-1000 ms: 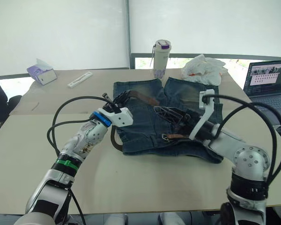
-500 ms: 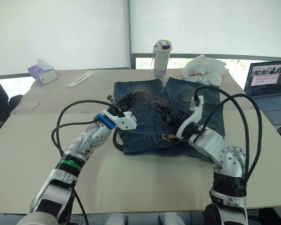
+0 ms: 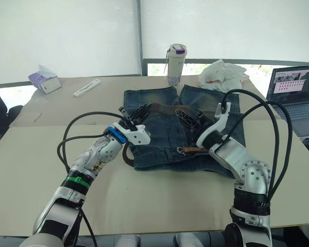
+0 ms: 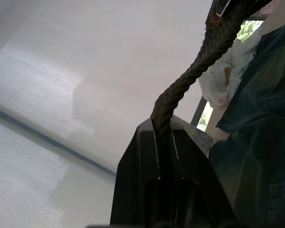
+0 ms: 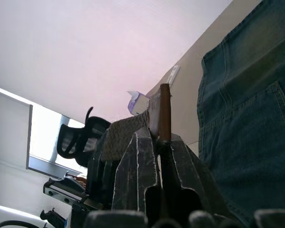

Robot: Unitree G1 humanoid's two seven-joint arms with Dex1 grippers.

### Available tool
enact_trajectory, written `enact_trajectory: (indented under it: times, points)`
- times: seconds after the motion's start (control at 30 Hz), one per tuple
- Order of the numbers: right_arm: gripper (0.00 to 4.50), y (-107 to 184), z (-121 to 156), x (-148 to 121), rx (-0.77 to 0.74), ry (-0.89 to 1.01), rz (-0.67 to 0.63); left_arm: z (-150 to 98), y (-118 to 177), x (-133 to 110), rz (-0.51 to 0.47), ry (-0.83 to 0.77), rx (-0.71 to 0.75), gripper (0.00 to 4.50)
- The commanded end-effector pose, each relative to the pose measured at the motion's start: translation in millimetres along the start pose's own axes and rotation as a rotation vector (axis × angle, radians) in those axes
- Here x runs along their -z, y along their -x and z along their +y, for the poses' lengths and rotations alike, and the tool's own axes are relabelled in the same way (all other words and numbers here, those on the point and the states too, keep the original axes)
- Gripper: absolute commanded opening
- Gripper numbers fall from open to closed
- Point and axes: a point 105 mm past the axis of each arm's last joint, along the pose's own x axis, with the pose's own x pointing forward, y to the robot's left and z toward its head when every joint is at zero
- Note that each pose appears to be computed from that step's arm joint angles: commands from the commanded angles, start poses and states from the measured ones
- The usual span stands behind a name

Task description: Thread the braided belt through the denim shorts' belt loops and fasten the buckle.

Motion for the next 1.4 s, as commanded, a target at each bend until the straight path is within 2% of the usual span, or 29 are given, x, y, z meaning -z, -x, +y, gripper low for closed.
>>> enact_trajectory:
  times: [0.03,0.17,0.27,0.37,0.47,0.6,0.67,0.73,0.8,0.87,0.97,1.03,1.13,1.2,1.4]
  points:
    - [0.04,-1.0,15.4,-10.7,-0.065,0.008,-0.053,10.5,-0.2,-4.2,-0.024,0.007,-0.036,0.00]
    - [0.04,-1.4,17.4,-8.3,-0.074,0.039,-0.047,7.7,2.3,1.8,0.008,0.037,-0.009,0.00]
    - [0.00,-3.5,21.0,-8.2,-0.088,0.048,-0.058,5.3,6.4,-0.6,0.003,0.158,0.017,1.03]
    - [0.00,-6.3,20.0,-7.6,-0.079,0.077,-0.064,14.1,12.8,-9.7,-0.045,0.286,0.000,2.41]
    - [0.00,-9.4,17.6,-4.6,-0.067,0.128,-0.061,26.3,21.6,-6.0,-0.018,0.477,0.007,3.79]
    - [0.00,-12.5,18.4,-1.7,-0.079,0.165,-0.065,23.4,36.7,-11.5,0.034,1.041,0.163,3.79]
    - [0.00,-13.4,18.8,0.1,-0.087,0.173,-0.063,17.9,44.5,-24.4,0.026,1.245,0.259,3.79]
    - [0.00,-14.8,20.9,3.5,-0.106,0.190,-0.053,10.8,52.5,-40.9,0.023,1.521,0.361,3.79]
    - [0.00,-15.3,23.7,7.7,-0.127,0.215,-0.038,4.5,56.9,-55.3,0.034,1.705,0.465,3.79]
    - [0.00,-15.1,25.5,10.0,-0.141,0.233,-0.029,3.2,57.8,-62.6,0.046,1.811,0.517,3.79]
    - [0.00,-13.8,27.4,11.4,-0.157,0.251,-0.027,2.2,48.7,-59.4,0.085,1.993,0.492,3.79]
    - [0.00,-13.0,28.8,11.9,-0.169,0.262,-0.028,3.6,39.9,-55.5,0.091,2.084,0.443,3.79]
    - [0.00,-10.7,31.9,15.2,-0.192,0.270,-0.020,10.3,24.3,-39.5,0.084,2.230,0.263,3.79]
    - [0.00,-9.3,33.3,17.1,-0.202,0.268,-0.018,9.4,19.6,-31.8,0.101,2.278,0.190,3.79]
    - [0.00,-6.4,38.2,19.8,-0.225,0.267,-0.013,9.2,11.3,-27.3,0.104,2.364,0.108,3.79]
